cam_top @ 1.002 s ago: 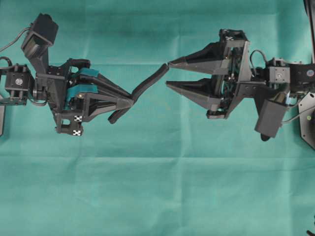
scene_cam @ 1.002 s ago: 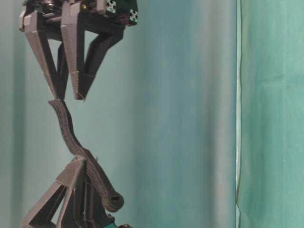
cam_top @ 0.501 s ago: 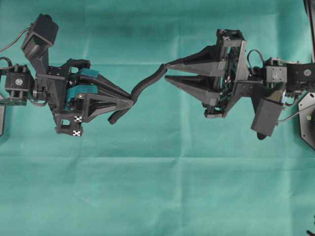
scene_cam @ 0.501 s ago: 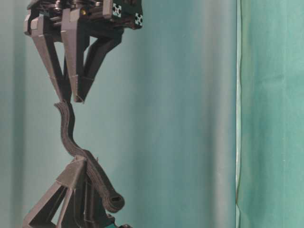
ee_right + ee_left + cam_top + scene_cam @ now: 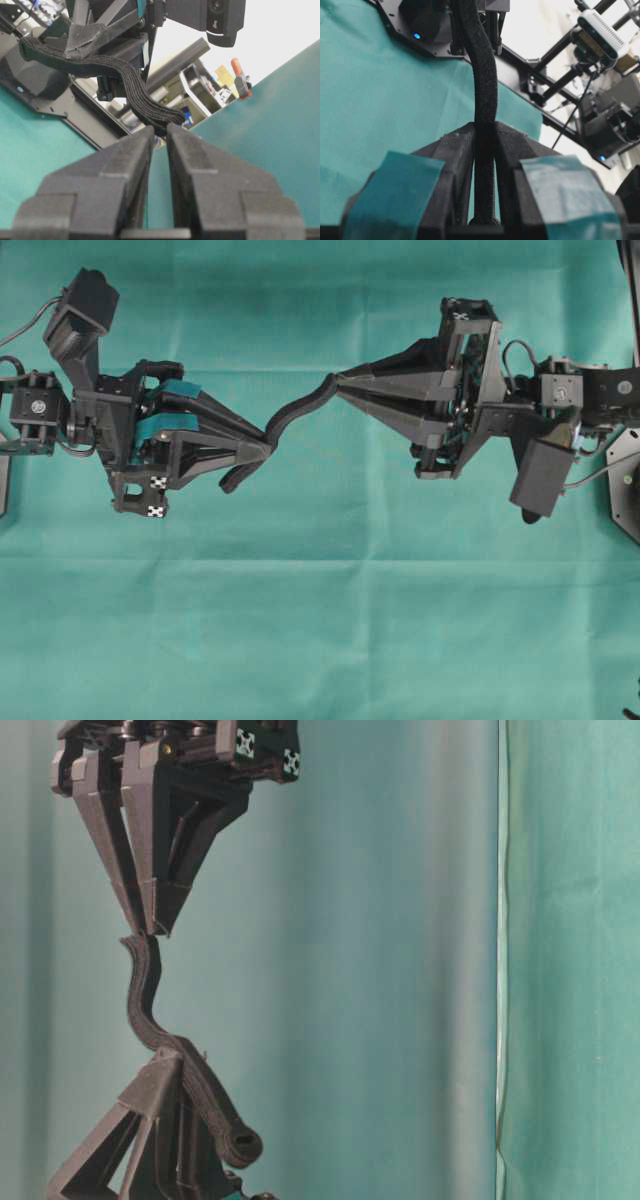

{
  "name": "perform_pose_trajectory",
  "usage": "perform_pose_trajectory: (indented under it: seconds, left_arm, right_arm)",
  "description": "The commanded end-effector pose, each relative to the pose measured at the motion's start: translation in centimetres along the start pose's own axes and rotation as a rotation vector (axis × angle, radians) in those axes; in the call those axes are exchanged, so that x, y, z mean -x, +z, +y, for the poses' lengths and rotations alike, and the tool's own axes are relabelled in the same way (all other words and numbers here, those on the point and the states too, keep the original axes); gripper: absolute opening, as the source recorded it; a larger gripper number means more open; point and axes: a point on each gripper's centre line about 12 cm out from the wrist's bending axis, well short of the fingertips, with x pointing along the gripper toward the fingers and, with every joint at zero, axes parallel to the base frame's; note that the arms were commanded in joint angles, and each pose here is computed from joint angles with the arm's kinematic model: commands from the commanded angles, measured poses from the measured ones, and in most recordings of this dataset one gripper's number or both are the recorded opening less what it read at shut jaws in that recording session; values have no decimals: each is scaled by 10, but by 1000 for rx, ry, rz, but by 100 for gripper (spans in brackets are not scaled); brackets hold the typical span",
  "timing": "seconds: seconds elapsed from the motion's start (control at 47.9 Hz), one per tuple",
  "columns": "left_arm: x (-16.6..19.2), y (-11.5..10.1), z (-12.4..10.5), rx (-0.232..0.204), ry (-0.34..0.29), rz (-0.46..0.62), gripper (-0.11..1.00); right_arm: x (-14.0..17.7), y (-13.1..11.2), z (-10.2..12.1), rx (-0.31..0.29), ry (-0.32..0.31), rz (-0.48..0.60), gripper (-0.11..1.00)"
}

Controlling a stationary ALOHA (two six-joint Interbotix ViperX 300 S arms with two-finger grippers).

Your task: Peel off the Velcro with your right arm.

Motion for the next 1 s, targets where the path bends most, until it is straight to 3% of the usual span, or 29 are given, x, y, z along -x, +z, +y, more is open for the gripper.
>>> perform_pose_trajectory:
  seconds: [0.0,0.981]
  left_arm:
    - [1,9,-5,2,-16,-32,10]
    - [-1,11,-6,3,-21,-40,10]
  right_arm:
    - [-1,6,-3,0,-10,-22,-6]
    - [3,0,3,-2,4,-5,-6]
